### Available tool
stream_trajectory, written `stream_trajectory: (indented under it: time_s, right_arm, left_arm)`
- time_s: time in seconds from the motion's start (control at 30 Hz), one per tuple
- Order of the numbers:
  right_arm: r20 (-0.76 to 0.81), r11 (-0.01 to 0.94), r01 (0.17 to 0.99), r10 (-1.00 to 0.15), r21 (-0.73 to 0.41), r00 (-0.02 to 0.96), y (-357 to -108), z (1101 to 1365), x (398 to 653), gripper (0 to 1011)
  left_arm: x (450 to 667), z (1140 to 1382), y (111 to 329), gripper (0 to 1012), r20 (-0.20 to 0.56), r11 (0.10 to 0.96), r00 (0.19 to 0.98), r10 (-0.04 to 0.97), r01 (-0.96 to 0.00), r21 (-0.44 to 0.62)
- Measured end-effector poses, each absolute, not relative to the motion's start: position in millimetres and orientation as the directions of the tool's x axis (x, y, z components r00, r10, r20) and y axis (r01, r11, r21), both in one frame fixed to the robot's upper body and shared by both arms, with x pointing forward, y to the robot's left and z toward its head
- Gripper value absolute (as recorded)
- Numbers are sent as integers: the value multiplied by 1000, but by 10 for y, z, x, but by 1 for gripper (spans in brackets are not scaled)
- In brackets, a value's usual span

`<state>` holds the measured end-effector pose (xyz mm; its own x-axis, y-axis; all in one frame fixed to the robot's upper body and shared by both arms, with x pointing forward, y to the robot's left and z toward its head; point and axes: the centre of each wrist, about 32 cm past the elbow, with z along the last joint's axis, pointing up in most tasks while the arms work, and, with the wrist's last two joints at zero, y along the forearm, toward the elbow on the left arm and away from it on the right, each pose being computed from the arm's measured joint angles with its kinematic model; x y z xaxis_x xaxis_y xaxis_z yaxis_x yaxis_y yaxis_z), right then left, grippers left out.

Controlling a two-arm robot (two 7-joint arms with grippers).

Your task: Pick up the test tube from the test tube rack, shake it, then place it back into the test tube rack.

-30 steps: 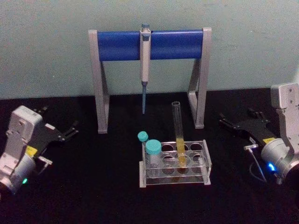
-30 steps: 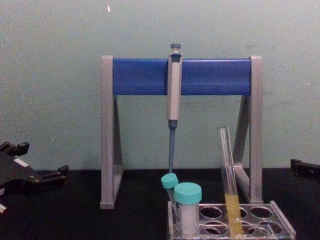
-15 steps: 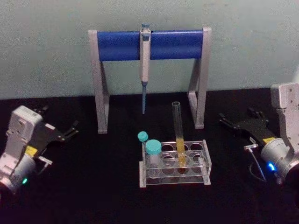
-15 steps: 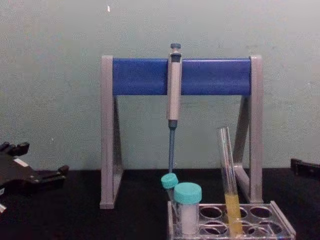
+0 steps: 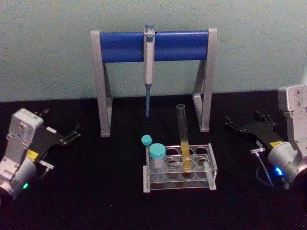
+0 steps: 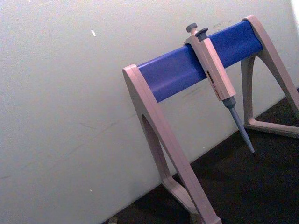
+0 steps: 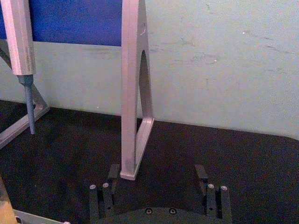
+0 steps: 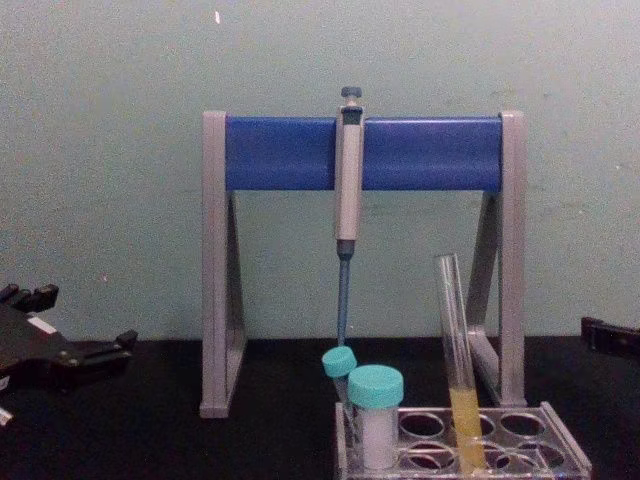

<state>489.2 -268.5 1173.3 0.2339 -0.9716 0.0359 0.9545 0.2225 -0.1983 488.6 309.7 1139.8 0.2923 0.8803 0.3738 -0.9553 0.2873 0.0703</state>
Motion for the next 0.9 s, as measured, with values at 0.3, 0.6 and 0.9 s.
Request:
stream_trajectory:
  time_s: [0.3,0.6,0.9]
  right_arm:
    - [36,222,955,-972,-198,234,-2686,11734,4892,1000]
    - [36,223,955,-972,-198,234,-2686,11733,4892,1000]
    - [36,223,955,-972,-198,234,-2686,11733,4892,1000]
  left_arm:
    - [4886,11398,3097,1001,374,287,292,880,-955,70]
    - [4886,11398,3097,1001,374,287,292,880,-955,70]
    - [4886,11398,3097,1001,374,287,292,880,-955,70]
